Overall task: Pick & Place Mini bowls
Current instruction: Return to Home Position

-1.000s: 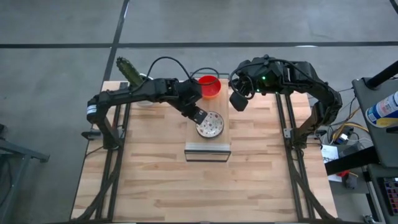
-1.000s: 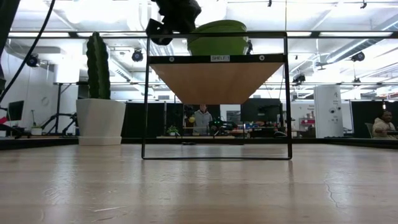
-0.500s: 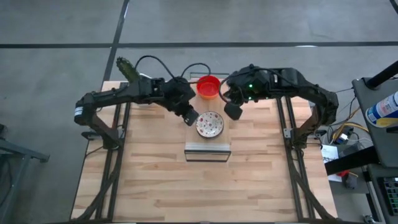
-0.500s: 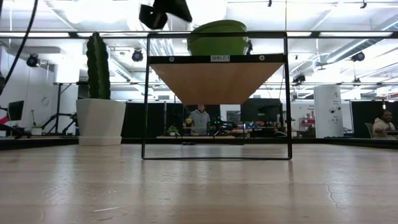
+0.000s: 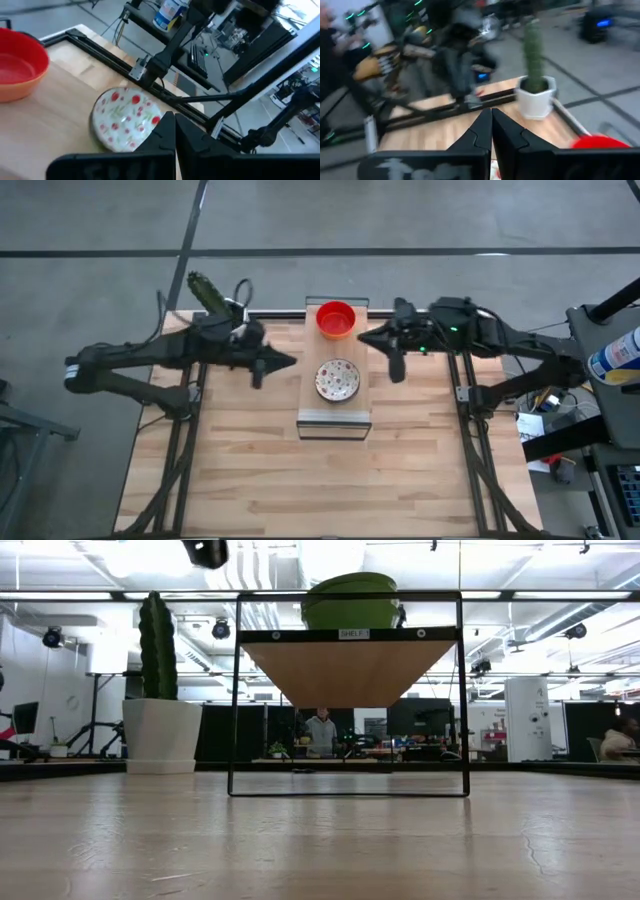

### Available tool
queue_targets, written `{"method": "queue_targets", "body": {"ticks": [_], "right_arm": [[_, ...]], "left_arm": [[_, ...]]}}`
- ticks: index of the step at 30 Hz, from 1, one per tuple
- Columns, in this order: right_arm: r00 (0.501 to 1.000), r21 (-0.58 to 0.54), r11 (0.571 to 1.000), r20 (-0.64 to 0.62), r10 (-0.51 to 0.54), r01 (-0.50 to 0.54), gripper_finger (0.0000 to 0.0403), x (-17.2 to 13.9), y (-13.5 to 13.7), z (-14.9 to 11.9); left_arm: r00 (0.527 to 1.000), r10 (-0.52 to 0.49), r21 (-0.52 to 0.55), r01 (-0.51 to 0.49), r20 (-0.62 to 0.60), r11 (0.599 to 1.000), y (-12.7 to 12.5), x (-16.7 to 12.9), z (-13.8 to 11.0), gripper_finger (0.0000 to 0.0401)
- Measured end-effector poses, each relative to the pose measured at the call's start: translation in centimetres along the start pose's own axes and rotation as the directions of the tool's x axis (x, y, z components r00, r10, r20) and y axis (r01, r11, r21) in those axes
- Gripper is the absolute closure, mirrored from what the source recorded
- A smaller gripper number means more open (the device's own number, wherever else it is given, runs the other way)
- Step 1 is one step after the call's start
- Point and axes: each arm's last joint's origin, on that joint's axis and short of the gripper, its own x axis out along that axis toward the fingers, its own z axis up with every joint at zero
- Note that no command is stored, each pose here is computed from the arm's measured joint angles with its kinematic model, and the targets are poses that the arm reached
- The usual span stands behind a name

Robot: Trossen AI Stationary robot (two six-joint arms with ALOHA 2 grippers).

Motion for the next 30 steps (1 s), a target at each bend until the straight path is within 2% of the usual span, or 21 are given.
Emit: {"method": "queue_targets", "body": {"ticks": [4, 9, 13, 15, 19, 21, 23, 26, 30], "right_arm": [[0.988, 0.055, 0.988, 0.030, -0.149, 0.147, 0.0394, -2.1, -0.9, -2.1], [0.980, -0.006, 0.981, -0.058, -0.193, 0.193, 0.0394, -4.1, -1.7, -5.1], [0.982, 0.024, 0.982, -0.038, -0.187, 0.188, 0.0394, -5.0, -2.2, -7.4], [0.986, 0.019, 0.986, -0.025, -0.166, 0.166, 0.0394, -5.4, -2.4, -8.6], [0.997, -0.038, 0.999, 0.079, -0.019, 0.022, 0.0394, -6.1, -2.4, -10.2], [0.994, -0.047, 0.997, 0.093, 0.060, -0.056, 0.0394, -5.9, -2.4, -11.3], [0.998, -0.058, 0.997, 0.034, 0.056, -0.054, 0.0394, -5.8, -2.7, -12.8], [0.998, -0.135, 0.991, -0.056, -0.006, -0.002, 0.0394, -5.7, -3.3, -15.0], [0.998, -0.149, 0.989, -0.068, -0.012, 0.002, 0.0394, -5.5, -3.7, -17.1]], "left_arm": [[1.000, 0.000, 0.064, 0.000, 0.000, 0.998, 1.5, -2.9, -2.9, 0.0401], [1.000, 0.026, 0.001, -0.026, -0.016, 1.000, 3.8, -5.2, -6.9, 0.0401], [0.999, -0.002, 0.011, 0.002, 0.040, 1.000, 5.3, -6.1, -9.3, 0.0401], [0.997, -0.025, 0.049, 0.021, 0.076, 0.999, 5.9, -6.3, -10.3, 0.0401], [0.980, -0.126, 0.156, 0.102, 0.155, 0.982, 6.4, -6.7, -11.5, 0.0401], [0.977, -0.158, 0.197, 0.128, 0.146, 0.972, 6.7, -6.6, -12.1, 0.0401], [0.983, -0.148, 0.197, 0.125, 0.108, 0.972, 7.3, -6.5, -13.1, 0.0401], [0.988, -0.130, 0.117, 0.120, 0.085, 0.986, 8.1, -6.2, -14.3, 0.0401], [0.970, -0.187, 0.188, 0.157, 0.156, 0.970, 8.1, -6.3, -14.5, 0.0401]]}}
